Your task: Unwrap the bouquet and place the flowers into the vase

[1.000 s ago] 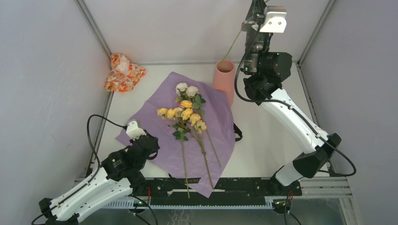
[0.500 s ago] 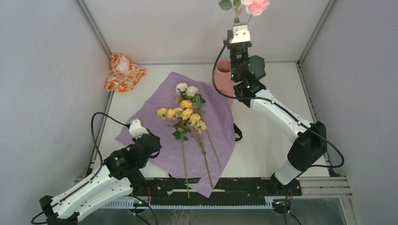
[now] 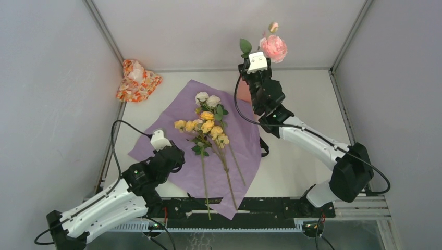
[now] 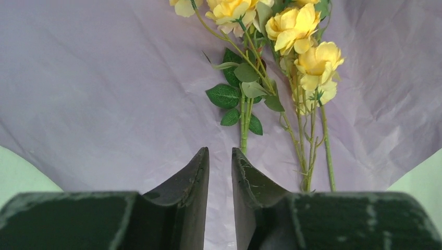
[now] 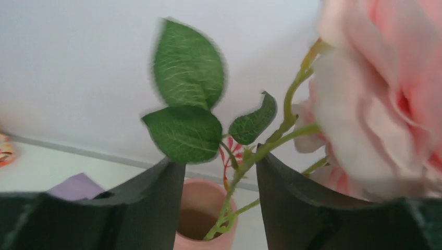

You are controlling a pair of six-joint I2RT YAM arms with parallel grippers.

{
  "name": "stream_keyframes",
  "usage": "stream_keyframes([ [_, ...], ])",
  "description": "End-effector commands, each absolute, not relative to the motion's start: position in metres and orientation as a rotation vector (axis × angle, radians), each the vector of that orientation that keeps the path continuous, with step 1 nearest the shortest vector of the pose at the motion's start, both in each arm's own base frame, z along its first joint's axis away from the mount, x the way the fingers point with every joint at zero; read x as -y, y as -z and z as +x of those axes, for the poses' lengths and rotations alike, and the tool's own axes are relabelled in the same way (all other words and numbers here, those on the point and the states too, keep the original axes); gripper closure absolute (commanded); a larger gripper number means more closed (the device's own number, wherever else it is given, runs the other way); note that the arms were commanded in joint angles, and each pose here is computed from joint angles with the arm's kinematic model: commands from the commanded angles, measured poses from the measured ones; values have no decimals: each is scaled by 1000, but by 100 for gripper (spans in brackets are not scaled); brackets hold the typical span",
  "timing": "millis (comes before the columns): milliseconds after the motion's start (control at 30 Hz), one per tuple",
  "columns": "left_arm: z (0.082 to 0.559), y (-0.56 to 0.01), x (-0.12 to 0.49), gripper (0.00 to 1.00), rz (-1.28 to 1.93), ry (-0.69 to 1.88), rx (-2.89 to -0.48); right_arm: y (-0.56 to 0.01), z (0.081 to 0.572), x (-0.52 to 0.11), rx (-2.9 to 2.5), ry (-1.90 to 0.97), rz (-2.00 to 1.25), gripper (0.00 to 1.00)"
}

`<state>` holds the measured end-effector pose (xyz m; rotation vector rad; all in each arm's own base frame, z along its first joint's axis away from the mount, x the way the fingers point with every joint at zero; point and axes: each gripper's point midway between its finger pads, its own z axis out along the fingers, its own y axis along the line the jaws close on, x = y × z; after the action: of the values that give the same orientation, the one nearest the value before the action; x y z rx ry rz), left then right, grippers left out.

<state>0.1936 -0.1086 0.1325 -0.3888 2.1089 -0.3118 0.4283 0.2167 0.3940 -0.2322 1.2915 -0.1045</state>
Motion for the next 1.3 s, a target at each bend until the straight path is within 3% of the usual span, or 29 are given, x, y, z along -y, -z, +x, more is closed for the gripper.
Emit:
stream_keyframes([
  [0, 207, -158, 127, 72, -355, 360, -2078, -415, 399, -219, -1294, 64, -208, 32],
  [200, 217, -155, 143, 69, -317, 321, -2130, -393, 385, -208, -1423, 76, -123, 17],
  [367, 224, -142, 157, 57, -288, 268, -2209, -365, 364, -198, -1554, -15, -65, 10],
  [800, 253, -81, 198, 56, -369, 360, -2446, -360, 269, -188, -1566, -364, -81, 8],
  [1267, 286, -87, 254, 55, -363, 567, -2469, -349, 263, -192, -1602, -397, -147, 5],
])
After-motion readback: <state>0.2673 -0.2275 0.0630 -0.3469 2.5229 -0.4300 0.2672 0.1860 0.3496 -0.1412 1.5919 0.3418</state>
